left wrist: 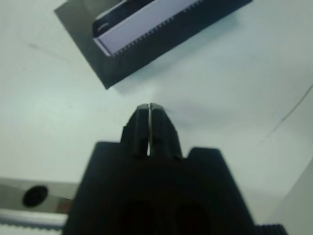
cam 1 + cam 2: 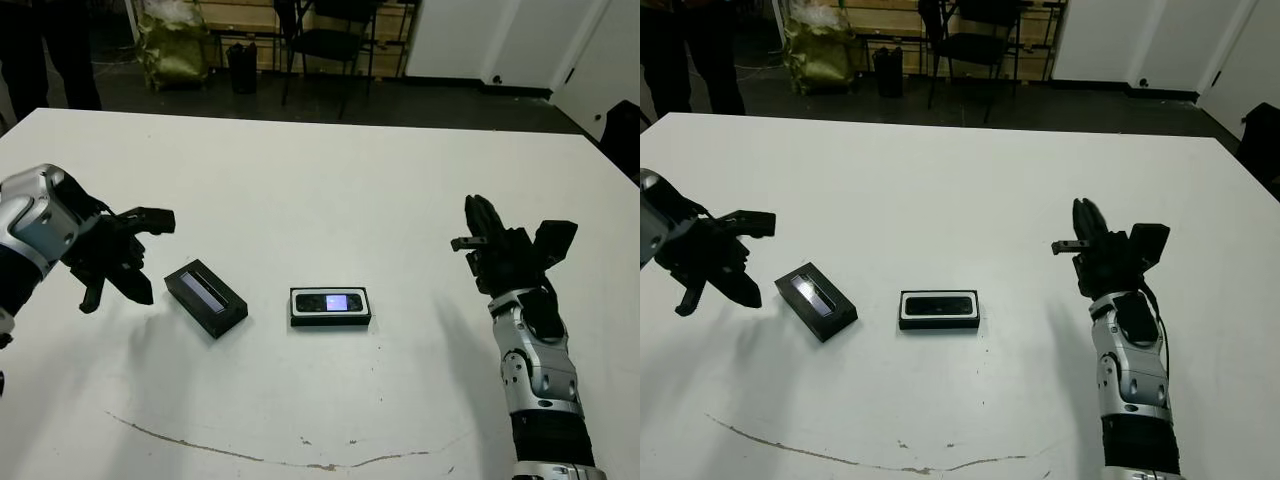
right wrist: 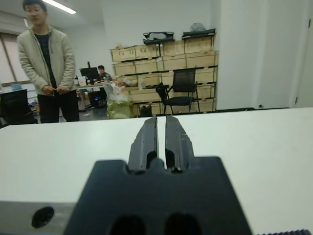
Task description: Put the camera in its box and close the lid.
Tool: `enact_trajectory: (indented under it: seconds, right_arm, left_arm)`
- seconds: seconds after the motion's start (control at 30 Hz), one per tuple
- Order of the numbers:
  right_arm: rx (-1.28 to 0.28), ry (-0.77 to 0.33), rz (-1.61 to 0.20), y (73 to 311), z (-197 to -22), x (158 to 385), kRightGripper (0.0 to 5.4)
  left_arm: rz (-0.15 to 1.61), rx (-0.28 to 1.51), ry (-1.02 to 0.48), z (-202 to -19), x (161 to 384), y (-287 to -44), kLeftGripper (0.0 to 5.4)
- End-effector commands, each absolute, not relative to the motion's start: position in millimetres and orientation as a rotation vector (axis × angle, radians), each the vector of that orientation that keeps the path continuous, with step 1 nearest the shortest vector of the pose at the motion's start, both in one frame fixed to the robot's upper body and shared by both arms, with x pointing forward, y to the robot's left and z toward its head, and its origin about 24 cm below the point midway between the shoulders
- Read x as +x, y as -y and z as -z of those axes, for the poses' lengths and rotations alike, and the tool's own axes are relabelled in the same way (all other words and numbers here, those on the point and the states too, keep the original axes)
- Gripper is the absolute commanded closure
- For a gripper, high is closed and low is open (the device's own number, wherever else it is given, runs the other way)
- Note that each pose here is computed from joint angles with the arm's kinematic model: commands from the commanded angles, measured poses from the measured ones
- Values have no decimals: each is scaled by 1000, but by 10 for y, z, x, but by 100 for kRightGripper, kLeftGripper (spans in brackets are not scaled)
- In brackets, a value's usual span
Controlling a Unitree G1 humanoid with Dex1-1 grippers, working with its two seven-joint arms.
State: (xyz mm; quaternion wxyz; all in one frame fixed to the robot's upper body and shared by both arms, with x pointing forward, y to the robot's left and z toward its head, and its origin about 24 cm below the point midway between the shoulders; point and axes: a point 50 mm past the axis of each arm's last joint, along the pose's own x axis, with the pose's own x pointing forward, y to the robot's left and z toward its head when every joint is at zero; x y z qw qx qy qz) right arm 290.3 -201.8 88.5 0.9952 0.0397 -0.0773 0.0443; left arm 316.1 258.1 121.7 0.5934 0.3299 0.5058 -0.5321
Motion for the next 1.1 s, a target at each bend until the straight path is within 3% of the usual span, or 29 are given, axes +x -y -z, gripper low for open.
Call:
enact_trajectory:
  seconds: [0.03, 0.3, 0.43, 0.87, 1.1]
  right_arm:
    - [56, 85, -57, 2039, -849, 2860, 539]
    - [78, 75, -56, 2112, -758, 2871, 539]
    - [63, 66, -44, 2068, -842, 2842, 539]
    - [62, 61, -51, 2091, -854, 2820, 539]
    - [62, 56, -61, 2168, -773, 2819, 539]
  left_arm:
    - [1256, 732, -1199, -1137, 3164, -2559, 540]
    - [1256, 715, -1232, -1043, 3181, -2524, 540]
    - [1264, 730, -1226, -1020, 3185, -2516, 540]
    - [1212, 762, -1220, -994, 3224, -2560, 540]
    - [1214, 802, -1176, -1003, 3264, -2571, 540]
